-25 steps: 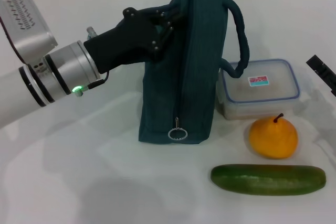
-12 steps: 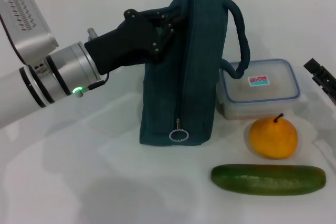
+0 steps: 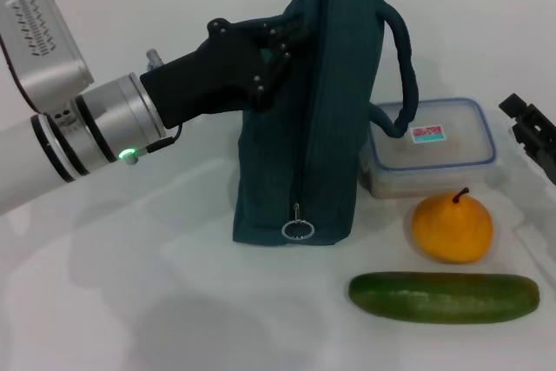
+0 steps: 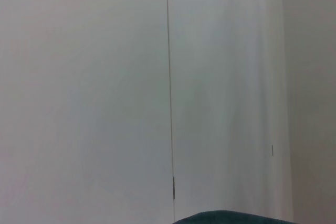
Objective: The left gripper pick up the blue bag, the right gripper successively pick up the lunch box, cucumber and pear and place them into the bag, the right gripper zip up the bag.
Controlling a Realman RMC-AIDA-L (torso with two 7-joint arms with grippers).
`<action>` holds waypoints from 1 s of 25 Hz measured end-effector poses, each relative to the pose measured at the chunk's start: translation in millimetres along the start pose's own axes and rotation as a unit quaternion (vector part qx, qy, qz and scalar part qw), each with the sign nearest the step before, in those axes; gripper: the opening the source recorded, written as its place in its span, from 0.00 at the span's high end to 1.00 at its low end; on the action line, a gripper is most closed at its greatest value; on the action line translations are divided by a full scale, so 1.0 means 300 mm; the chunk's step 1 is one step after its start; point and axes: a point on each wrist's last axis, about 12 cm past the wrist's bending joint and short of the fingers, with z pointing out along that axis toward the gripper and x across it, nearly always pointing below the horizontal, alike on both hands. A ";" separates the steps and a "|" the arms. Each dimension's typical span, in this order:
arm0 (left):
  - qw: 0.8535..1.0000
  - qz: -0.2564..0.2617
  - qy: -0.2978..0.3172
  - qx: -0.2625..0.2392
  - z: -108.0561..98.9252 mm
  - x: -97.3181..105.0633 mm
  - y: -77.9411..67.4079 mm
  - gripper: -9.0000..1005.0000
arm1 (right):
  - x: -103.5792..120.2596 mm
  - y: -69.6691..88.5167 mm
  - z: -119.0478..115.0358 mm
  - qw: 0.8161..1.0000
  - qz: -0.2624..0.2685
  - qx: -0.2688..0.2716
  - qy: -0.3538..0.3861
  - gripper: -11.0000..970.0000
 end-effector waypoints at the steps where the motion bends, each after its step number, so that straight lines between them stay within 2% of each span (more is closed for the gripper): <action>1: 1.000 0.000 -0.001 0.001 0.001 -0.001 0.000 0.95 | 0.000 0.002 0.005 1.000 0.005 -0.001 0.004 0.14; 9: 1.000 0.000 -0.009 0.011 0.003 -0.008 -0.008 0.95 | 0.015 0.020 0.060 0.999 0.034 -0.006 0.038 0.13; 24: 1.000 -0.004 -0.010 0.010 0.002 -0.003 -0.013 0.95 | 0.019 0.032 0.077 0.999 0.039 -0.013 0.035 0.13; 25: 1.000 -0.004 -0.010 0.010 0.003 -0.003 -0.013 0.95 | 0.019 0.031 0.077 0.999 0.039 -0.011 0.035 0.16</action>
